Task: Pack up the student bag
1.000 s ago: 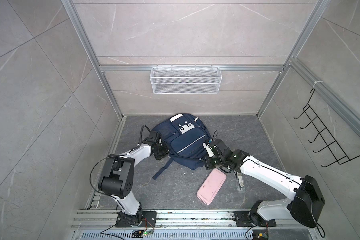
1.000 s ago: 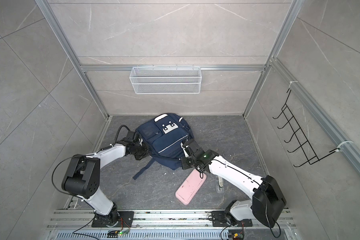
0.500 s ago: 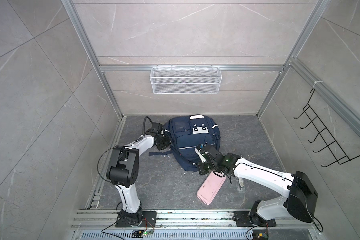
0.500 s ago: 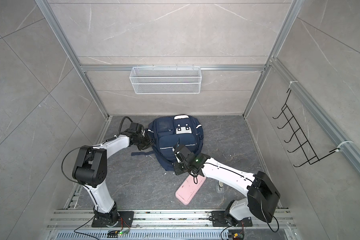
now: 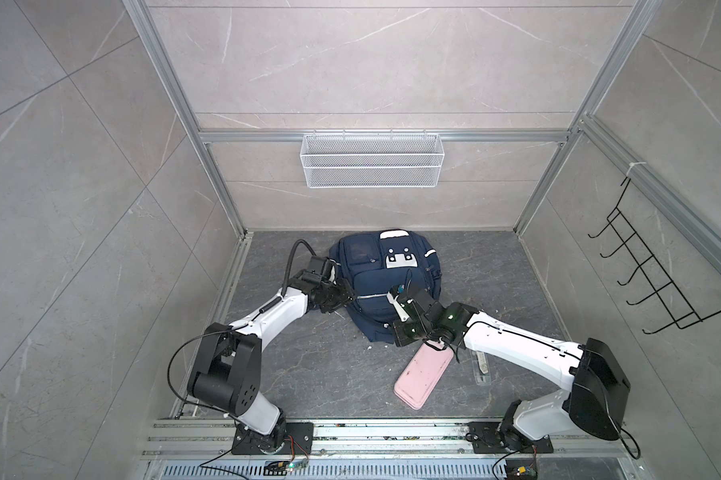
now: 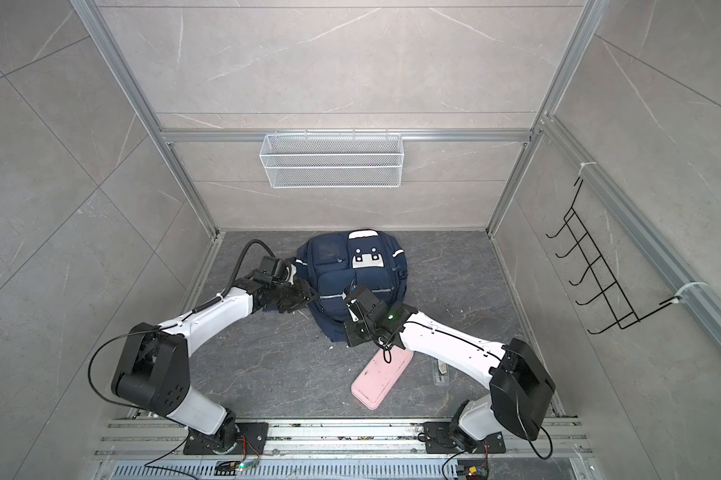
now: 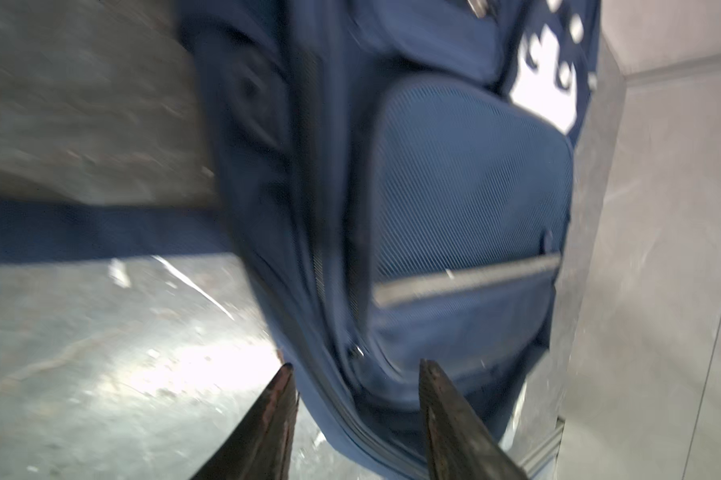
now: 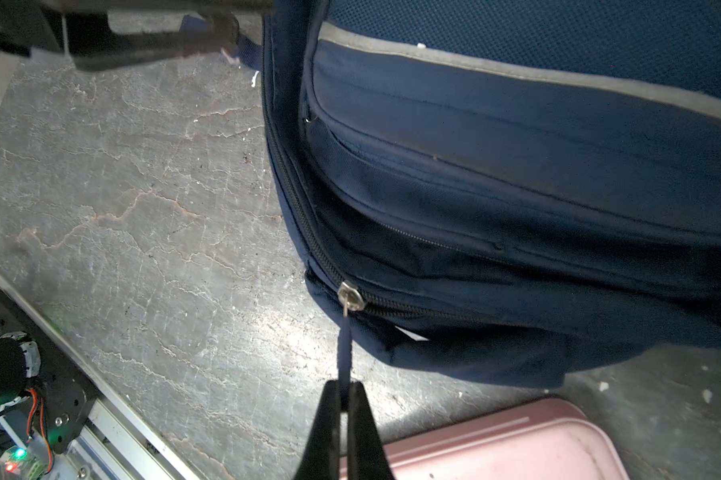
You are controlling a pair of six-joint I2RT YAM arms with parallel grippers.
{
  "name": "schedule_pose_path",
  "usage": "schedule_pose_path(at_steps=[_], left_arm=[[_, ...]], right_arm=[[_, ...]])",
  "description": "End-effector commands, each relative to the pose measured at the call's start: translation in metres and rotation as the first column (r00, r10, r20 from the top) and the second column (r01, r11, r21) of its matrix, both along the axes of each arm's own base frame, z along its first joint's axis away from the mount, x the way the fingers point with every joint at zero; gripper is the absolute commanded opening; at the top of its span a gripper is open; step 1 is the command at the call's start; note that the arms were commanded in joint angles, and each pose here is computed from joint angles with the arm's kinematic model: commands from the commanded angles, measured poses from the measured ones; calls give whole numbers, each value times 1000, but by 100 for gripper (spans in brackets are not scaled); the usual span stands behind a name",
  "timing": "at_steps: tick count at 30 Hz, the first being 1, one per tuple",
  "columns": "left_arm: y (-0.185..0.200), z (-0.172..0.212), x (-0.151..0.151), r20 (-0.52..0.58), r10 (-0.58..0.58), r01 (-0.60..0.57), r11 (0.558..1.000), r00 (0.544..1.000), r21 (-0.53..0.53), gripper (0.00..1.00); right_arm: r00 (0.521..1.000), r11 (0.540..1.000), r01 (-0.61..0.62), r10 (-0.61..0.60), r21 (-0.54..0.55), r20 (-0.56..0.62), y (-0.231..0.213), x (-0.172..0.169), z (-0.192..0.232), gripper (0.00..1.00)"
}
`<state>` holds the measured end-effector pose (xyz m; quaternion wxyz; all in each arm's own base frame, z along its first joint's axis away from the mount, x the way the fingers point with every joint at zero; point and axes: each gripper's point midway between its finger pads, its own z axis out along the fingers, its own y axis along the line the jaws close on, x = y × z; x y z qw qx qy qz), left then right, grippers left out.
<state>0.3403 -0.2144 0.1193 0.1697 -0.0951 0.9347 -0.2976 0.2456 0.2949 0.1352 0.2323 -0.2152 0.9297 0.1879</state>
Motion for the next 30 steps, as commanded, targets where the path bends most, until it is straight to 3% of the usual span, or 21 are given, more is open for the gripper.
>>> schedule_pose_path(at_steps=[1,11,20,24,30], left_arm=[[-12,1,-18,-12,-30,30,1000,999,7,51],[-30,-6,-39,-42,-72,73,997,997,5,51],[-42,-23,-39,-79,-91,91,996,993,-7,48],[-42,-26,-36,-76,-93,94,996,993,4,35],[-32,-24,-28,-58,-82,85,995,995,48,1]], right_arm=[[999,998,-33,32,58,23,14,1,20,0],[999,998,-41,39,53,22,16,1,22,0],[998,997,-53,53,54,16,20,0,21,0],[998,997,-52,51,55,20,19,-1,21,0],[999,999,-35,34,35,26,12,-1,19,0]])
